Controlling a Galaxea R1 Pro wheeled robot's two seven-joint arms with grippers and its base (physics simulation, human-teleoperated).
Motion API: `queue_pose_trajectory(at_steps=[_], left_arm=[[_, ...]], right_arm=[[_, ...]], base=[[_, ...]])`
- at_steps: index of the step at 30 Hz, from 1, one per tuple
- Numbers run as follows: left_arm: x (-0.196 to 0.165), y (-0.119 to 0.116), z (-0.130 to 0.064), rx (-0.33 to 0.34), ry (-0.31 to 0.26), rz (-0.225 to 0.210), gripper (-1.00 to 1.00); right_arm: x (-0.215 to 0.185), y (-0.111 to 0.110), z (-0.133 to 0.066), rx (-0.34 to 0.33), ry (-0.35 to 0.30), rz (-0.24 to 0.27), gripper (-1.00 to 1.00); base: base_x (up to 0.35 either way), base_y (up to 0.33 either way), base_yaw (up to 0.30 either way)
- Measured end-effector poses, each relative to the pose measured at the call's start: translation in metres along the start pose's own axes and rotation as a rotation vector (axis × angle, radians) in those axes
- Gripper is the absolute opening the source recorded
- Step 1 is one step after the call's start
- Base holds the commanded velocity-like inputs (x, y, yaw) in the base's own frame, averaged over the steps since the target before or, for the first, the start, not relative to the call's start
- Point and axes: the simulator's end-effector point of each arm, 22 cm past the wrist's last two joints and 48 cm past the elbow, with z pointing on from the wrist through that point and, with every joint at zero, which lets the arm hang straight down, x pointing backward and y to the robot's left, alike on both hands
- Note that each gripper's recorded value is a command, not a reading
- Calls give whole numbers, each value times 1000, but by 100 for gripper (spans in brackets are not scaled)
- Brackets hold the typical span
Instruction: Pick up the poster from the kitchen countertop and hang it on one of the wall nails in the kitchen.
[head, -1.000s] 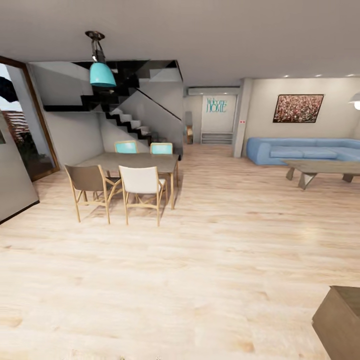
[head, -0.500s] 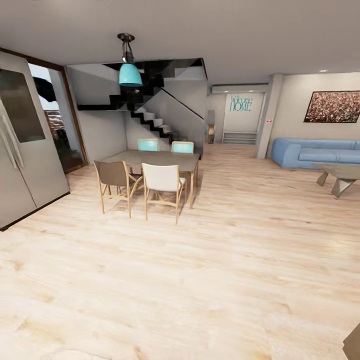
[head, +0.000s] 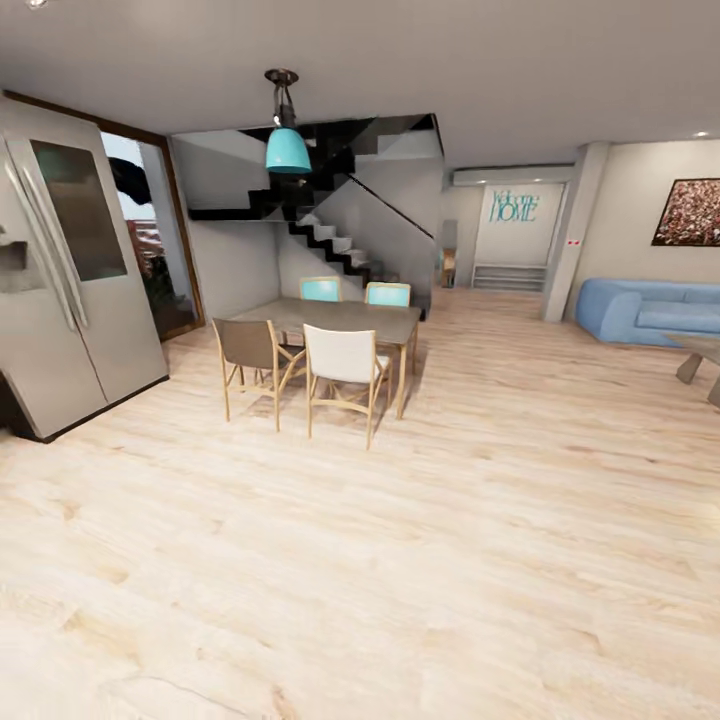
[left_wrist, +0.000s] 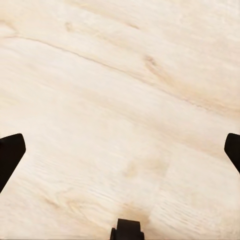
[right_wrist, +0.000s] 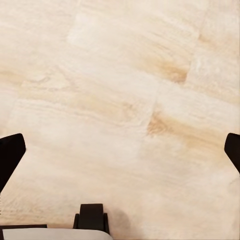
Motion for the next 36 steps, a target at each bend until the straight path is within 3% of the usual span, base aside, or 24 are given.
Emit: queue_pose_trajectory(at_steps=[36], left_arm=[[0, 6, 0, -13, -1, -13, 100]], right_arm=[[0, 0, 0, 1, 0, -1, 100]], base=[[0, -1, 293]])
